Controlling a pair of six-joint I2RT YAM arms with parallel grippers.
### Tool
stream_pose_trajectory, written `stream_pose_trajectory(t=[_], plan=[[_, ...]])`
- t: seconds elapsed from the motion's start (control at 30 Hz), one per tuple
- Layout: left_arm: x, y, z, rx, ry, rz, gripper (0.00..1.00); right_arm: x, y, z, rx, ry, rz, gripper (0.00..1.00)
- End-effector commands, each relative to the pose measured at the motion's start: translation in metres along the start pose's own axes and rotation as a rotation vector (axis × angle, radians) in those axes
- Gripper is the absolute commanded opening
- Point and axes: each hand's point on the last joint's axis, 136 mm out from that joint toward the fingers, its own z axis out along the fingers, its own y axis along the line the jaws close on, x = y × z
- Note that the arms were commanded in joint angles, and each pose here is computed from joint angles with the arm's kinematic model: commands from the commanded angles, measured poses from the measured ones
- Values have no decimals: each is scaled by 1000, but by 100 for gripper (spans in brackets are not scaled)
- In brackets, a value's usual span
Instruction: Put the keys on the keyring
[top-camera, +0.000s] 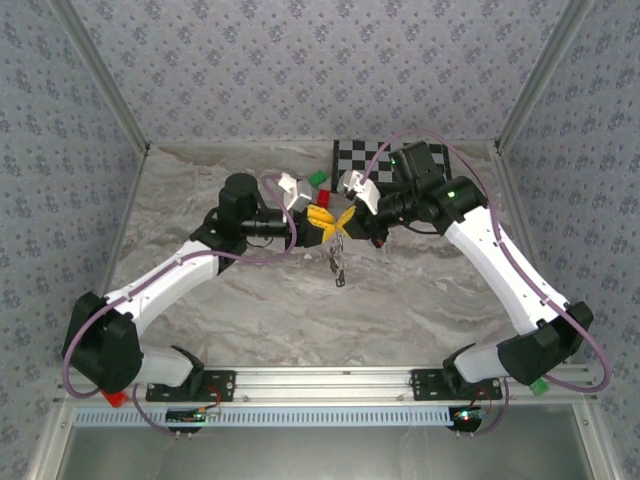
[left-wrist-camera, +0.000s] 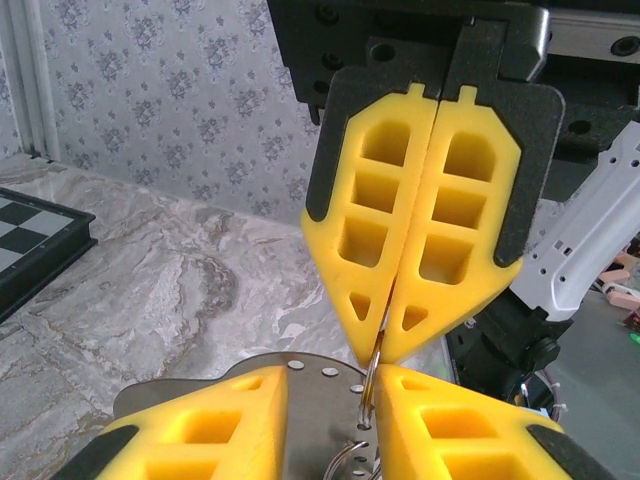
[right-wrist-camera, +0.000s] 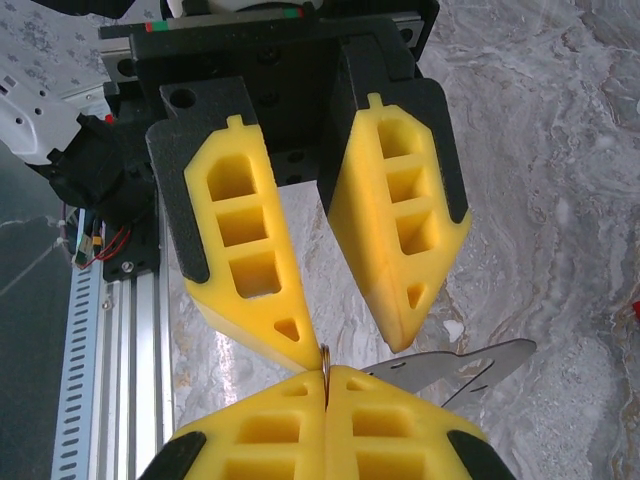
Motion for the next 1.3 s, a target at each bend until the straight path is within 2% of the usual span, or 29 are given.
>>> stream_pose_trajectory(t=[0.0,0.2,0.4,0.7,0.77,0.87,1.0,1.07,1.17,1.27], plan=[[-10,-7,2,44,-13,21,29,-15,10,-7,-25,-64,-31,0],[-12,-10,5,52,-20,37,28,-13,12,-2,-40,-50,-31,0],[-12,-13,8,60,-22,46,23,-13,15,1,-51,-44,-36,0],[-15,-14,13,55,-35,50,26,-12,20,9,-76,-30,-42,0],[-13,-15,14,63,-29,47,21,-12,20,10,-77,-30,-42,0],[-11,-15,15,63,-25,45,2,-13,20,10,-78,-32,-38,0],[-12,-15,13,48,-37,52,0,-15,20,4,-65,-48,-36,0],[-16,-14,10,32,-61,57,0,-15,14,0,-25,-60,-24,14],[-22,-11,5,13,-104,55,0,-13,7,-11,34,-100,-14,25],[-30,-10,0,-6,-146,50,0,-11,0,-25,93,-169,1,30]])
